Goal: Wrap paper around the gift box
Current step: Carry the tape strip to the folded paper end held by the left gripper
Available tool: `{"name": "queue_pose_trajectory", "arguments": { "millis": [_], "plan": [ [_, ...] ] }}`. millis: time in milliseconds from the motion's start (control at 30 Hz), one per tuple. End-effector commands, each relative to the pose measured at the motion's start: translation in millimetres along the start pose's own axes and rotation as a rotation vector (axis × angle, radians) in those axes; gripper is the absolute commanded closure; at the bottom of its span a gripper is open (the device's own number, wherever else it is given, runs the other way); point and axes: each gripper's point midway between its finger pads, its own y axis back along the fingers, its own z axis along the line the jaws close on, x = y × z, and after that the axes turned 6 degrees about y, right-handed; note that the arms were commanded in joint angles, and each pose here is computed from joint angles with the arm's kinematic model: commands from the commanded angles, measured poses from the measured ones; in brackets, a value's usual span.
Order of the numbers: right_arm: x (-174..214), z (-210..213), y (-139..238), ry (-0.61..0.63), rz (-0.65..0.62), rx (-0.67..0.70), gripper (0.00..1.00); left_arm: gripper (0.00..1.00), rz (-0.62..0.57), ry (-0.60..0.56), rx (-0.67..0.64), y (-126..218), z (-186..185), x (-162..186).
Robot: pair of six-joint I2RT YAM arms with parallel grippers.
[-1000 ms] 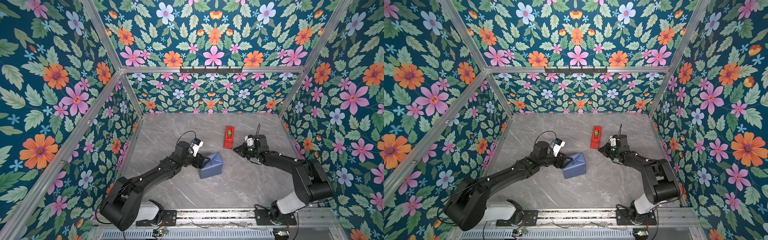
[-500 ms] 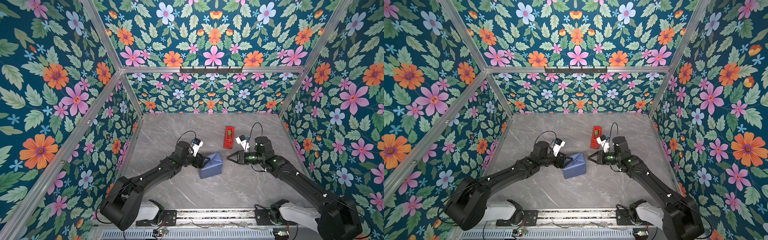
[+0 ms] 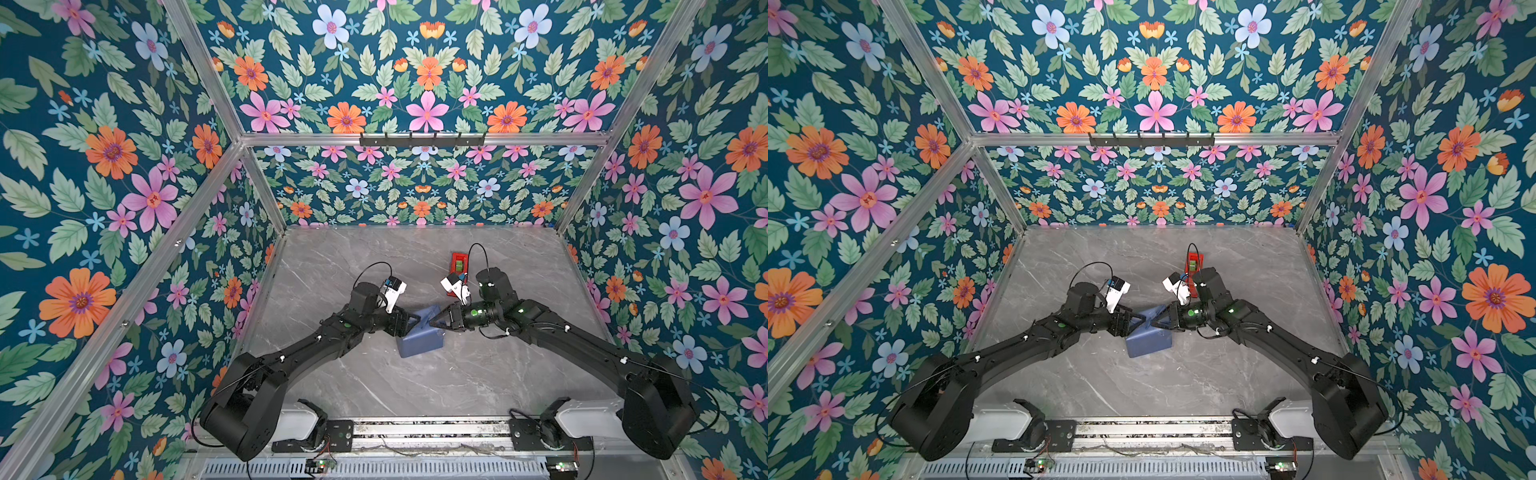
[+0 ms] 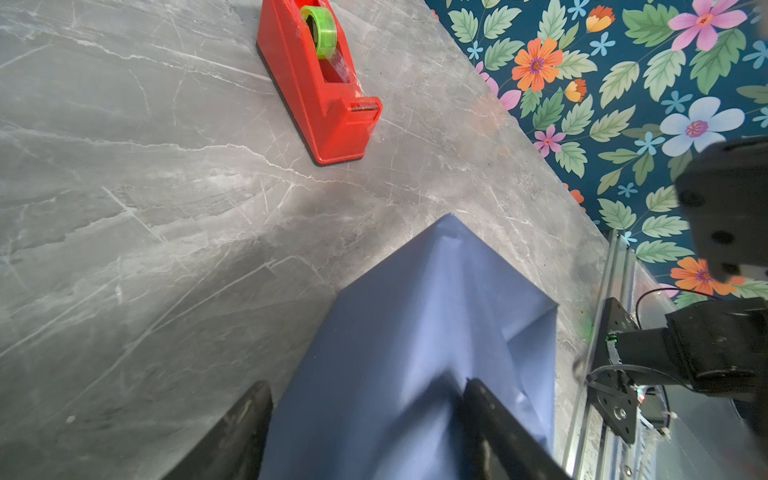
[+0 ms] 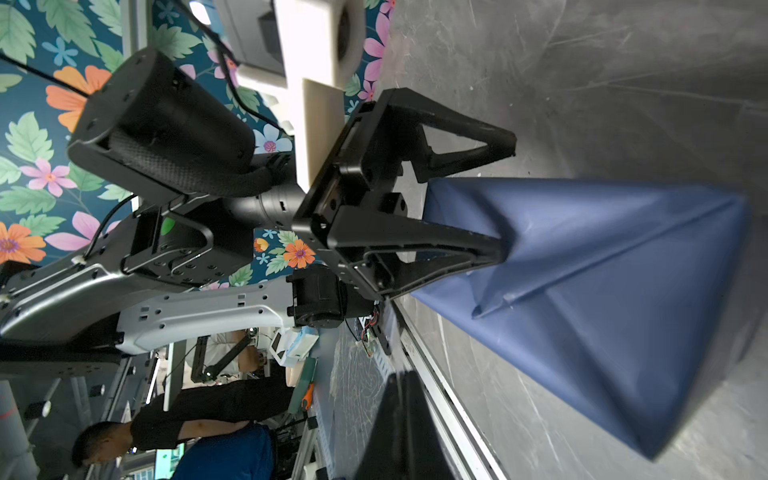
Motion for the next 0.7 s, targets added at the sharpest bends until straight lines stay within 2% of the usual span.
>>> {"name": "queue_pose_trajectory", "arguments": {
  "millis": [0, 100, 433, 667],
  "plan": [
    [-2.4, -0.6, -3.0, -0.048, -0.009, 0.029, 1.00, 0.26, 0.096, 0.026, -0.049, 0.3, 11.7, 26.1],
    [-2.1, -2.0, -7.4, -0.057, -0.006, 0.049, 1.00, 0.26, 0.095, 0.025, -0.049, -0.2, 11.7, 25.6],
    [-18.7, -4.3, -23.2, 0.170, -0.137, 0.123, 1.00, 0.26, 0.093, 0.027, -0.050, 0.1, 11.9, 25.7],
    [-26.9, -18.9, -35.4, 0.232, -0.248, 0.185, 1.00, 0.26, 0.093, 0.028, -0.053, -0.3, 12.5, 25.5]
  ]
}}
